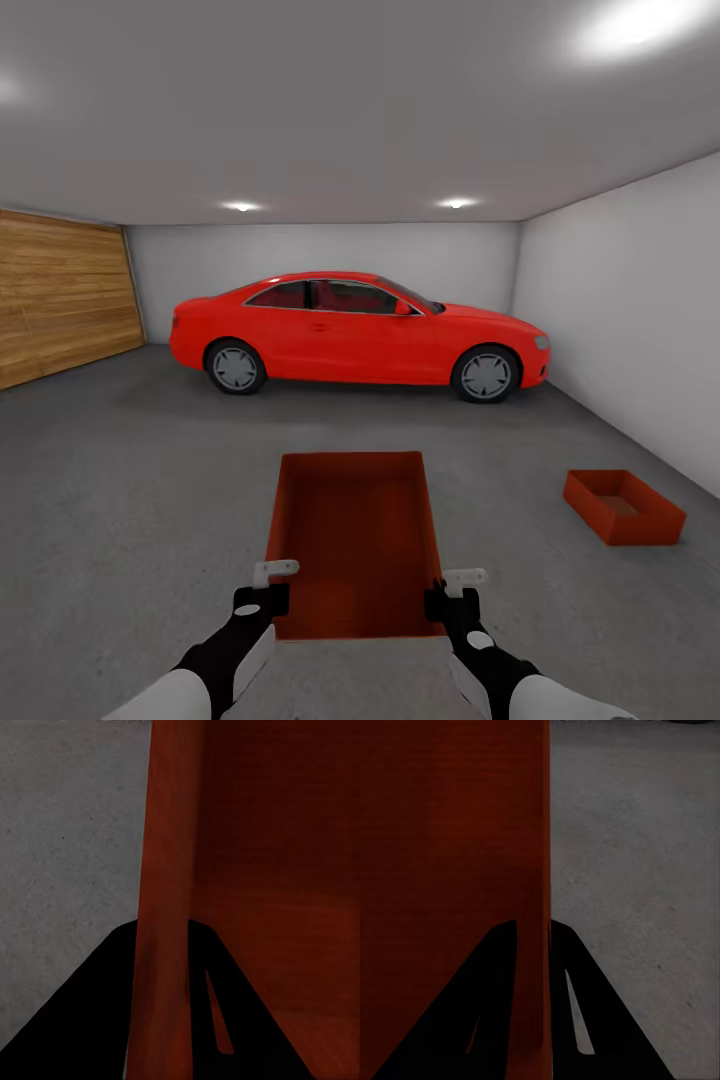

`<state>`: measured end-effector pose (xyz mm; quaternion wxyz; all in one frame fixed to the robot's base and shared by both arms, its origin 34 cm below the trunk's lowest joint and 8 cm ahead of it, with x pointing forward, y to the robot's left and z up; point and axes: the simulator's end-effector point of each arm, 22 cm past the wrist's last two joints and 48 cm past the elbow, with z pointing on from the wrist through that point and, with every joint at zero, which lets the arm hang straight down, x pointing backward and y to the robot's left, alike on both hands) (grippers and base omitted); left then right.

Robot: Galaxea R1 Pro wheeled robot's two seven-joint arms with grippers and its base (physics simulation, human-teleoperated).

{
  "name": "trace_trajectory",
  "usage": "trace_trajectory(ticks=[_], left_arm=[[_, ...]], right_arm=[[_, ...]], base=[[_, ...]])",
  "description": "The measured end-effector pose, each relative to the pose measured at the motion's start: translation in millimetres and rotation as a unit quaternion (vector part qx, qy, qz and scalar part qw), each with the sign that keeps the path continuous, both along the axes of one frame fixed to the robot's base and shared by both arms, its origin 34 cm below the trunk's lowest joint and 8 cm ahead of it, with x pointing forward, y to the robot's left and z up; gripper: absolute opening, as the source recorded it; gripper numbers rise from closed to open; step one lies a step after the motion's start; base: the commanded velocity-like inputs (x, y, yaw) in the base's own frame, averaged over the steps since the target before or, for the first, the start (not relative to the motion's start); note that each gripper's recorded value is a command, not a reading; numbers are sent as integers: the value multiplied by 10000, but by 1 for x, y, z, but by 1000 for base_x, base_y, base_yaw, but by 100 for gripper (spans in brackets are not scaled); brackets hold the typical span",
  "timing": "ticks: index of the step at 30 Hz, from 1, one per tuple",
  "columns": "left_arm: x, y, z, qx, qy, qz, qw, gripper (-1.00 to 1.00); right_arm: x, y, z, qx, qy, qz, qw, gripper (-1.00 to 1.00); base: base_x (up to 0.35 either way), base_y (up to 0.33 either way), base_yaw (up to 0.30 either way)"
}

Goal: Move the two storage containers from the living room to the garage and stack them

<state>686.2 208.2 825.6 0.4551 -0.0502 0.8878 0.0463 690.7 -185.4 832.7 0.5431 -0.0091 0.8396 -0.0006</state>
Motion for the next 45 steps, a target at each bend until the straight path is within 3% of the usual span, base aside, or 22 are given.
trace_trajectory(ticks=[45], left_arm=[[0, 0, 0, -2, -4, 2, 10000, -100]], right_arm=[[0, 0, 0, 0, -3, 2, 10000, -100]], base=[[322, 0, 0]])
